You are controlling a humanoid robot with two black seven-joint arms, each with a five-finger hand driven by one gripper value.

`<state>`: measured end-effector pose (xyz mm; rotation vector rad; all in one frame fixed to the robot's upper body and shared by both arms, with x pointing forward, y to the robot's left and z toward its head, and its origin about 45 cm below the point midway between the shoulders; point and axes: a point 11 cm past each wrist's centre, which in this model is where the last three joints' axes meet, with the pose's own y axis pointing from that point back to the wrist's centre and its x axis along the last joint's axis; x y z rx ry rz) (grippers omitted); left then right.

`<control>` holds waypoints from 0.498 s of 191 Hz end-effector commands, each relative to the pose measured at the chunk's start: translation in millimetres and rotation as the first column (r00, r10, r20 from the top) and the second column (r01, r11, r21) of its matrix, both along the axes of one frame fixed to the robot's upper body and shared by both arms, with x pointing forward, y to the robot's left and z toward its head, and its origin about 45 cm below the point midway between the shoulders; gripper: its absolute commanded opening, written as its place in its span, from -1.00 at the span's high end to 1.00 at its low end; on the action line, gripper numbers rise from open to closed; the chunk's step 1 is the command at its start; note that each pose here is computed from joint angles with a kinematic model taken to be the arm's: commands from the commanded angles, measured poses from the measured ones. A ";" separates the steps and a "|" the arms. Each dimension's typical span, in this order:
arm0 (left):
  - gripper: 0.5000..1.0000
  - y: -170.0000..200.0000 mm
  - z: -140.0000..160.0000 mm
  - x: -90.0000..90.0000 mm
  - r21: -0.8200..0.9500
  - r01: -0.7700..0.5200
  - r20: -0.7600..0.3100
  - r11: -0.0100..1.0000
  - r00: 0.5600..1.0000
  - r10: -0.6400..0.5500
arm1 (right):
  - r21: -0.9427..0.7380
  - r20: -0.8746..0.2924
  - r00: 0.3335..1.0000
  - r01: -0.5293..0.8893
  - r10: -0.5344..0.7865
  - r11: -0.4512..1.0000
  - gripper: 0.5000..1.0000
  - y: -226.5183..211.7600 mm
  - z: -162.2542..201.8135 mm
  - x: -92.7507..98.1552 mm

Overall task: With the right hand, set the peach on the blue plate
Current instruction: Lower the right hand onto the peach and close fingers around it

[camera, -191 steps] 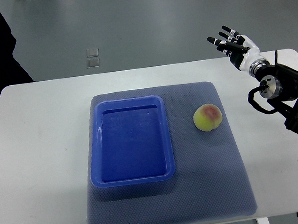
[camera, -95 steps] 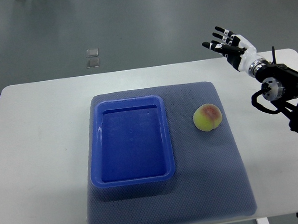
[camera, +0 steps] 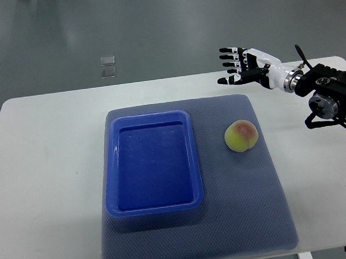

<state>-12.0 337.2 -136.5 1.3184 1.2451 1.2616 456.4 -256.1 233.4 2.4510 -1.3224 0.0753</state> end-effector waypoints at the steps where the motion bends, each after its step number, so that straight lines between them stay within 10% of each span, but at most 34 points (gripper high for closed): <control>1: -1.00 -0.1 0.0 0.0 -0.001 0.000 0.000 1.000 1.000 0.000 | -0.138 0.026 0.993 -0.115 0.119 0.984 -0.69 3.0 13.2 -8.6; 95: -1.00 -0.6 -0.1 0.3 -0.002 -0.002 0.002 1.000 1.000 0.002 | -0.569 -0.077 0.809 -0.515 0.583 0.641 -0.69 14.9 51.5 -43.2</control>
